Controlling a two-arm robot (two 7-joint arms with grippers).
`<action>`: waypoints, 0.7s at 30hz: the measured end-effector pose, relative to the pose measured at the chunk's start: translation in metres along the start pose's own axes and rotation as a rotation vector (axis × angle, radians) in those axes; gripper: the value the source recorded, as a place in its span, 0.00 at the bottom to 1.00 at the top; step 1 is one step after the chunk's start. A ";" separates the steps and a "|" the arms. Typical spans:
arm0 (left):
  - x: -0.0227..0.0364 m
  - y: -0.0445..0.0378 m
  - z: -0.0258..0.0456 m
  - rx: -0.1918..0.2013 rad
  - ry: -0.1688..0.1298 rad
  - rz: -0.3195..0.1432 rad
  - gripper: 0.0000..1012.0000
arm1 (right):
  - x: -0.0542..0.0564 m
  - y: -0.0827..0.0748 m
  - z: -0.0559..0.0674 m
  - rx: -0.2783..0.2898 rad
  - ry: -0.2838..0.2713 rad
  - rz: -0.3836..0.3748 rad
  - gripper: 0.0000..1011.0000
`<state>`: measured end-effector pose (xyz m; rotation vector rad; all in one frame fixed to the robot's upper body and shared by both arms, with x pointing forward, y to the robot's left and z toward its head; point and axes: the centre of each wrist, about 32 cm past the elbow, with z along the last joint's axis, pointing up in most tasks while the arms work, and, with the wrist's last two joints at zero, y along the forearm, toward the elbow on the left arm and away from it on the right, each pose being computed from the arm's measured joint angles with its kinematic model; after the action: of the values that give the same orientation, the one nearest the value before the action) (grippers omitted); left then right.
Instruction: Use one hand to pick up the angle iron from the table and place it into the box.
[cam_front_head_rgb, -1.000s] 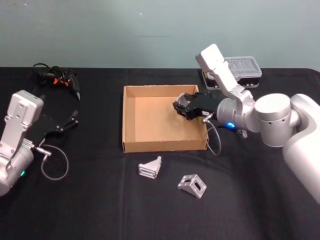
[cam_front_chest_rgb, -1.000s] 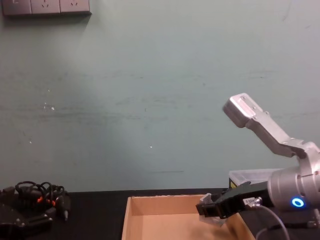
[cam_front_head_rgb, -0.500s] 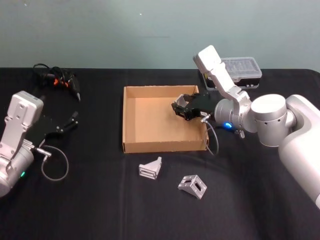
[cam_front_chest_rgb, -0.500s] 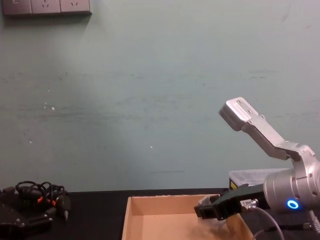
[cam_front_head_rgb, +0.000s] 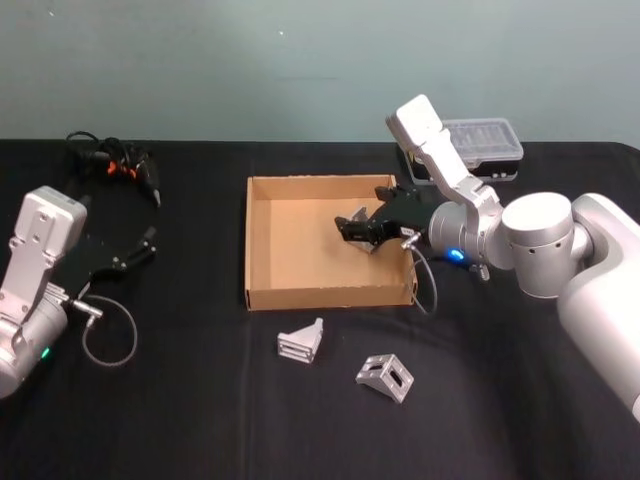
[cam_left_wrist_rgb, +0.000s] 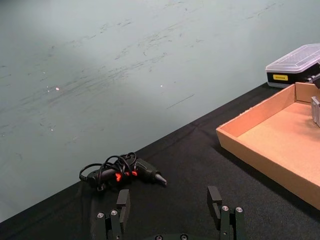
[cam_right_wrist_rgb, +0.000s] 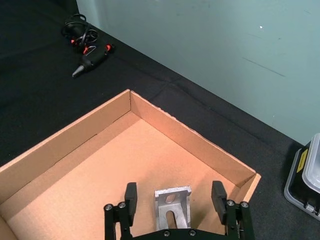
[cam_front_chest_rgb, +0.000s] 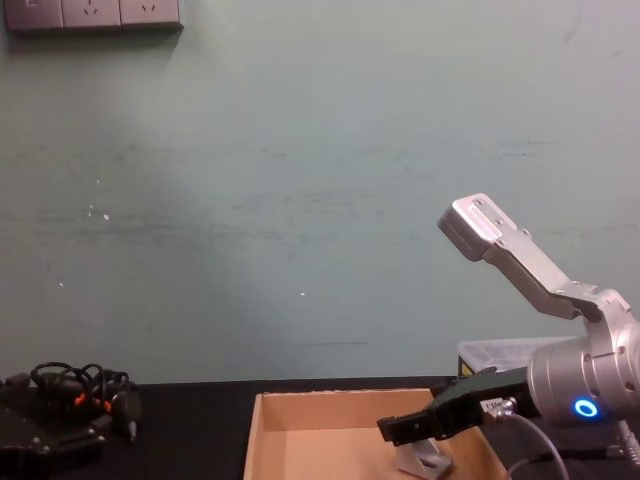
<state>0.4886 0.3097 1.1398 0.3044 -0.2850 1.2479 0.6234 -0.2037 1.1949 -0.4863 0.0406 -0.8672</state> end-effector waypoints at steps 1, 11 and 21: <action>0.0000 0.0000 0.0000 0.000 0.000 0.000 1.00 | 0.000 0.000 0.000 0.000 0.000 0.000 0.93; 0.0000 0.0000 0.0000 0.000 0.000 0.000 1.00 | -0.001 -0.005 -0.002 0.013 0.002 -0.001 0.99; 0.0000 0.0000 0.0000 0.000 0.000 0.000 1.00 | -0.010 -0.043 -0.004 0.078 -0.006 0.025 0.99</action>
<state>0.4886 0.3097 1.1398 0.3045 -0.2850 1.2479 0.5850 -0.2216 1.2081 -0.4147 0.0075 -0.8397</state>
